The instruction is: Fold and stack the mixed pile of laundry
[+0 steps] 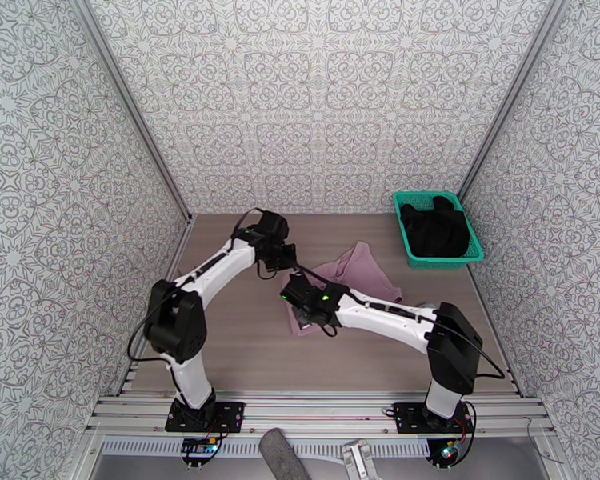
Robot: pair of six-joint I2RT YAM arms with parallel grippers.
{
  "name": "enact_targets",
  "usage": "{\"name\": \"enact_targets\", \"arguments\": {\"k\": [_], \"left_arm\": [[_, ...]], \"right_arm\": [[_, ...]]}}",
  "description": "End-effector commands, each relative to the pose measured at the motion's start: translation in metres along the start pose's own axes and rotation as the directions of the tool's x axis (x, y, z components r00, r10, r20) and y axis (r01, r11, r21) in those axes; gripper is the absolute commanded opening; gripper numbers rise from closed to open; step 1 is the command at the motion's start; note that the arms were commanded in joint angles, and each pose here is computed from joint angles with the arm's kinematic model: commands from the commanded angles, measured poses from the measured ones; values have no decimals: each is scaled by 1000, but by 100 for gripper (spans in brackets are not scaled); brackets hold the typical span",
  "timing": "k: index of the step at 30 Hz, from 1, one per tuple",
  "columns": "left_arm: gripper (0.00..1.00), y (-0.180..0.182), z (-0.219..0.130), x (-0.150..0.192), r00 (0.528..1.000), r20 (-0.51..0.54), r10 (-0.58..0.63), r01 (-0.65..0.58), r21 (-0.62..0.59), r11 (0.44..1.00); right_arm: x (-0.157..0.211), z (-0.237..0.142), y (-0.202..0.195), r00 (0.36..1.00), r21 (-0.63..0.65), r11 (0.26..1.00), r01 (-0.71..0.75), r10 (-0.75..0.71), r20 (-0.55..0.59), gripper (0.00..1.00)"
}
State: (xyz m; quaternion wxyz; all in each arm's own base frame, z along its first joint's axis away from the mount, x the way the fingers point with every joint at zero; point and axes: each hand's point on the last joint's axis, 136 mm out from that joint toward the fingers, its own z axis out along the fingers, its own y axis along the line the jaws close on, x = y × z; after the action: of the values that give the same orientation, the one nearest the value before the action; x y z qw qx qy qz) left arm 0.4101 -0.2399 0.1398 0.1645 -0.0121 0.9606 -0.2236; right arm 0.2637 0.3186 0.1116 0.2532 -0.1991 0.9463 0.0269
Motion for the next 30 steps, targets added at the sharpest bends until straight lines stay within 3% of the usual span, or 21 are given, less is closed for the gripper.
{"name": "enact_targets", "arguments": {"k": [1, 8, 18, 19, 22, 24, 28, 30], "left_arm": [[0, -10, 25, 2, 998, -60, 22, -22, 2, 1000], [0, -8, 70, 0, 992, -121, 29, -35, -40, 999], [2, -4, 99, -9, 993, -118, 17, -25, -65, 998], [12, -6, 101, -9, 993, -120, 19, -26, -61, 998], [43, -10, 103, -13, 994, -109, 25, -30, -44, 999], [59, -20, 99, -15, 994, -105, 33, -34, -3, 999], [82, -36, 78, -28, 997, -46, 59, -57, 38, 998], [88, -48, 51, -38, 997, 12, 82, -82, 56, 995]], "right_arm": [[4, 7, -29, 999, 79, 996, -49, 48, 10, 0], [14, 32, -50, 998, 169, 985, -39, 45, -33, 0], [31, 57, -69, 994, 255, 967, -23, 48, -93, 0], [32, 58, -70, 994, 262, 965, -24, 51, -96, 1], [33, 60, -76, 994, 281, 959, -30, 60, -97, 22], [32, 57, -79, 994, 289, 957, -37, 66, -90, 33], [24, 40, -83, 996, 279, 958, -61, 78, -52, 45], [18, 26, -85, 996, 262, 962, -84, 92, -18, 47]]}}
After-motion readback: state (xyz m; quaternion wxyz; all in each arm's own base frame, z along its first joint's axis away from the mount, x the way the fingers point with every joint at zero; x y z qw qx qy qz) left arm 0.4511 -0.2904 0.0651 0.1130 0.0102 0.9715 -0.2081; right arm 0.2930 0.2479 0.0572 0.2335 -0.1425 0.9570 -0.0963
